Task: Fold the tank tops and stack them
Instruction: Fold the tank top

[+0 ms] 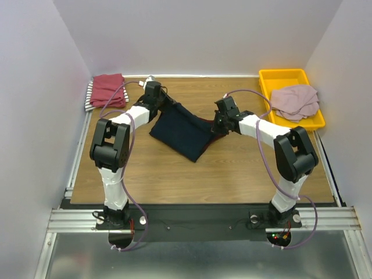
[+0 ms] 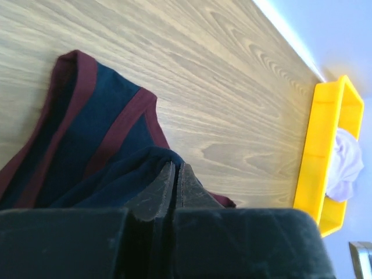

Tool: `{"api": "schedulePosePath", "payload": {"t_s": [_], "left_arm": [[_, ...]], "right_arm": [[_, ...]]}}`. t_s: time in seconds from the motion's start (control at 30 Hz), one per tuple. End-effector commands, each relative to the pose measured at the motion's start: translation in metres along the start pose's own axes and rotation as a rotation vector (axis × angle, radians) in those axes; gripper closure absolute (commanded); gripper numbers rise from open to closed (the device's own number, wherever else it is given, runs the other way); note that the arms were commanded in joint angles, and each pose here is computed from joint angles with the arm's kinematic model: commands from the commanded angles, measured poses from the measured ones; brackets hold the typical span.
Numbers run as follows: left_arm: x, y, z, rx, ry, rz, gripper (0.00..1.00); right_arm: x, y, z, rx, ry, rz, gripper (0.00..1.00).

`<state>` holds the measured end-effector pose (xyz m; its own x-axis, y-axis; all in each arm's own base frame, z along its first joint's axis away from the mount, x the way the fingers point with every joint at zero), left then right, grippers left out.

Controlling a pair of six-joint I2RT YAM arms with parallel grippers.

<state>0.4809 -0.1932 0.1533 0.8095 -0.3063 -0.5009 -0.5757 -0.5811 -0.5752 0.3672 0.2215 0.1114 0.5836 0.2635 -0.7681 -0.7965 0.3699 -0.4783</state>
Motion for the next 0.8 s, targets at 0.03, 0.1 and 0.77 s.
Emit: {"api": "schedulePosePath", "payload": {"t_s": [0.03, 0.1, 0.77], "left_arm": [[0.005, -0.035, -0.043, 0.031, 0.216, -0.086, 0.77], [0.003, -0.044, -0.055, 0.040, 0.262, -0.103, 0.69], [-0.112, 0.097, 0.042, -0.229, -0.073, 0.087, 0.55]], "right_arm": [[0.008, -0.030, -0.001, 0.035, -0.012, -0.078, 0.92], [0.009, -0.040, -0.005, 0.061, -0.002, -0.095, 0.78], [0.014, -0.026, 0.061, -0.289, -0.063, -0.120, 0.46]]}}
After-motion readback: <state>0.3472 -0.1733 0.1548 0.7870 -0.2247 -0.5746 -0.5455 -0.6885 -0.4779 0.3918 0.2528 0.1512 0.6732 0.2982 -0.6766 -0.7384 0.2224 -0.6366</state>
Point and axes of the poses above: each gripper's point midway between its finger pads, its own x axis out along the fingers, its own z axis along the line the jaws close on, y = z × x, the point moved 4 cm from there along -x, back along the fingers, and after that the axes turned 6 degrees about x, right-handed, at the moved point
